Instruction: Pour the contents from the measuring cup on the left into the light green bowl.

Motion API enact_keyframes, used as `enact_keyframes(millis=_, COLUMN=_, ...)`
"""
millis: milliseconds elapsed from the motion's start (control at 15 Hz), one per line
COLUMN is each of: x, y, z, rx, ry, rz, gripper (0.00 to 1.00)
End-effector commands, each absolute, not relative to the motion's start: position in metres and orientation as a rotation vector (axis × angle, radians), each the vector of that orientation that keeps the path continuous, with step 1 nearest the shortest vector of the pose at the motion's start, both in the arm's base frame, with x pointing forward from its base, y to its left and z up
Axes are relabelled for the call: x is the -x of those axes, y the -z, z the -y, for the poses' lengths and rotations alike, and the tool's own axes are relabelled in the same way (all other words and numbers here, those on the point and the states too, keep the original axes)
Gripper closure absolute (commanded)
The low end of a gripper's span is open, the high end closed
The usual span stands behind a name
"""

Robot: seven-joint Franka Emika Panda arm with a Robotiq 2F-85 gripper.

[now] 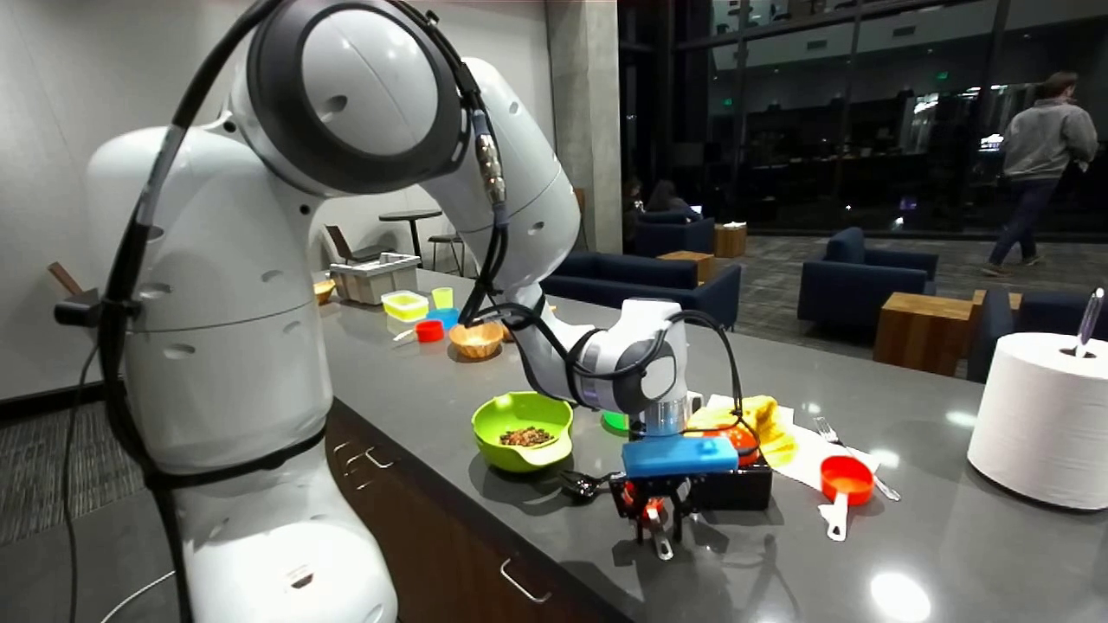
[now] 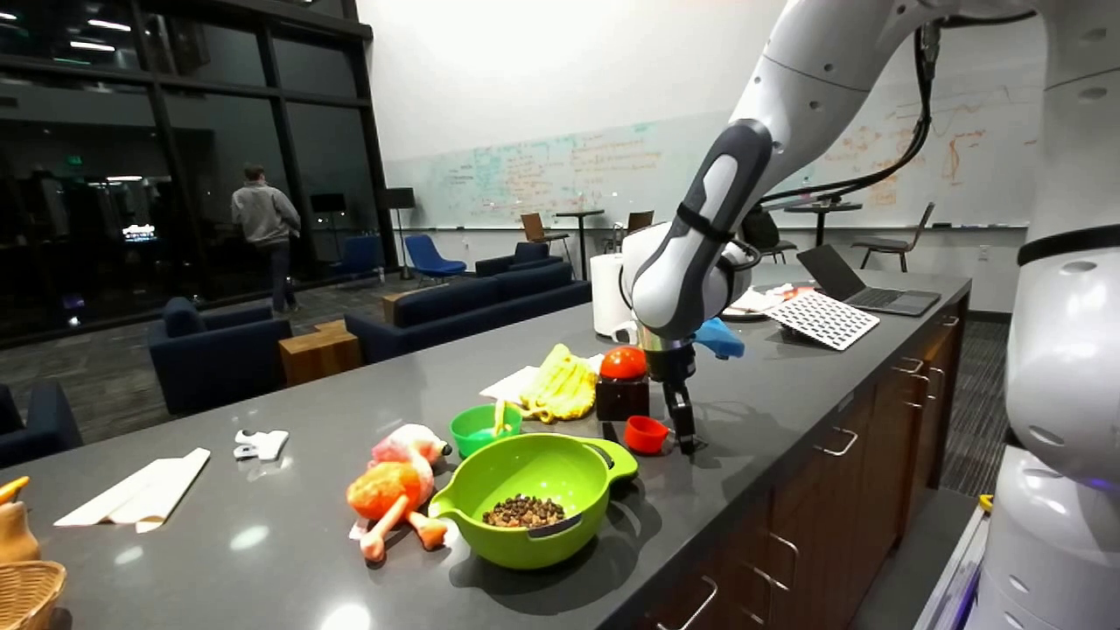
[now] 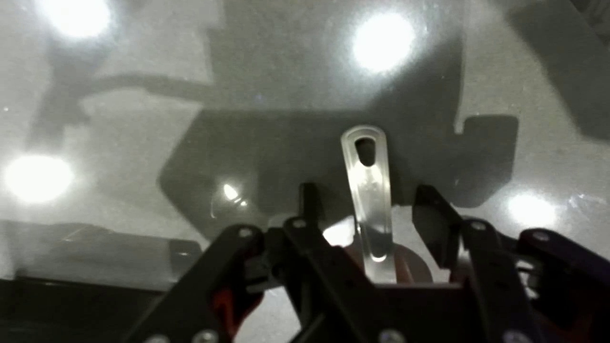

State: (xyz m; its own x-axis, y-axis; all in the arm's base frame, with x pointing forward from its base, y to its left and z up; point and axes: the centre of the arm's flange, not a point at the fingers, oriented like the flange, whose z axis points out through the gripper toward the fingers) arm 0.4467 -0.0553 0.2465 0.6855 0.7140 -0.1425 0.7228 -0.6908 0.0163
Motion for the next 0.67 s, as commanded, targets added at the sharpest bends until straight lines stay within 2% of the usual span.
enact_keyframes(millis=0, x=-0.450, y=-0.237, z=0.052, rx=-2.810, ry=0.198, rz=-1.246, gripper=0.72)
enact_keyframes(millis=67, x=-0.451, y=-0.237, z=0.051, rx=-2.807, ry=0.198, rz=-1.252, gripper=0.75)
enact_keyframes(millis=333, x=-0.454, y=-0.241, z=0.047, rx=-2.794, ry=0.208, rz=-1.267, gripper=1.00)
enact_keyframes(millis=467, x=-0.454, y=-0.243, z=0.047, rx=-2.787, ry=0.215, rz=-1.265, gripper=0.96)
enact_keyframes(millis=600, x=-0.454, y=-0.248, z=0.046, rx=-2.781, ry=0.226, rz=-1.262, gripper=0.96)
